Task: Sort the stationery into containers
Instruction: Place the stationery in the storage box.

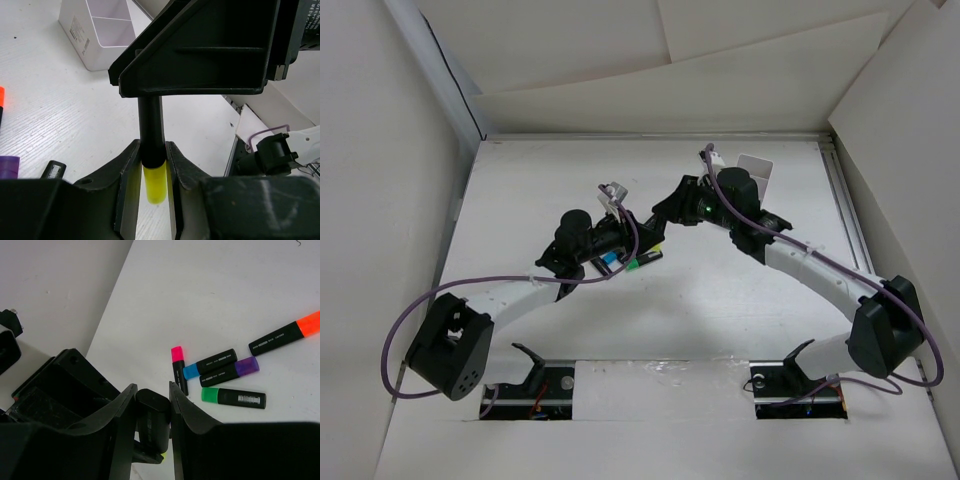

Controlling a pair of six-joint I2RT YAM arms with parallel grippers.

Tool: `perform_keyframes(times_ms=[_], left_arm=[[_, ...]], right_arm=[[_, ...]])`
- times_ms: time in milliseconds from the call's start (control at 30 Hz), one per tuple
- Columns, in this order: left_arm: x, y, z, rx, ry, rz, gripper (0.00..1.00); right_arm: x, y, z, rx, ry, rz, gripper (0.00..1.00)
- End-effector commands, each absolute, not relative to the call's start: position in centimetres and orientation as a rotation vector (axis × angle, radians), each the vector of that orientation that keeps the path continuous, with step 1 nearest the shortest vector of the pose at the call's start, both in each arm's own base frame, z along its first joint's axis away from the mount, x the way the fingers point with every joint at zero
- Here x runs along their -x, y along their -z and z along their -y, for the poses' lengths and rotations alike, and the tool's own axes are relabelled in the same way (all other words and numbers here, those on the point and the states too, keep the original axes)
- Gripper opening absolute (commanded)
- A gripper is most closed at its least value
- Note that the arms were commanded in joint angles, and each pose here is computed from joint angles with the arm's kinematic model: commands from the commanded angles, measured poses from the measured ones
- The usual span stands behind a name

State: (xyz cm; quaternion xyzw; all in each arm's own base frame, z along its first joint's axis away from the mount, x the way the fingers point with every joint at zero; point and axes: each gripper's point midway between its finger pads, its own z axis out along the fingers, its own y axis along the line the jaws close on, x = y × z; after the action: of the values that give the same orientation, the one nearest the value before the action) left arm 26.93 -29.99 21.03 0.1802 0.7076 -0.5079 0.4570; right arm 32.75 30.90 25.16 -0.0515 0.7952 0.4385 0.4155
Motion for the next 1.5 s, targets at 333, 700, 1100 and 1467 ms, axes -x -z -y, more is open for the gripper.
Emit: perform_keyframes(times_ms=[333,700,1100,1467], left_arm=[[-27.4,-24.5,29.7,-0.435,1.226,-1.634,0.67],[-28.1,-26.2,27.1,-0.291,1.11,-1.601,0.87],[-28.4,-31.5,24.8,0.008,1.134,-1.644,1.0],[-25.9,-40.4,21.3,0.238,1.235,-1.517,1.0]], right_arm=[[-34.3,-27.2,-29.7,0.091,-1.075,-1.882,0.19],[-38.7,-27.4,-24.1,-0.084,-0.93,-1.833,0.17],[-45.7,-25.7,-7.6,-0.625,-0.229,-1.621,0.16],[-48.4,-24.8,-1.5,-0.79,0.182,-1.461,0.17]])
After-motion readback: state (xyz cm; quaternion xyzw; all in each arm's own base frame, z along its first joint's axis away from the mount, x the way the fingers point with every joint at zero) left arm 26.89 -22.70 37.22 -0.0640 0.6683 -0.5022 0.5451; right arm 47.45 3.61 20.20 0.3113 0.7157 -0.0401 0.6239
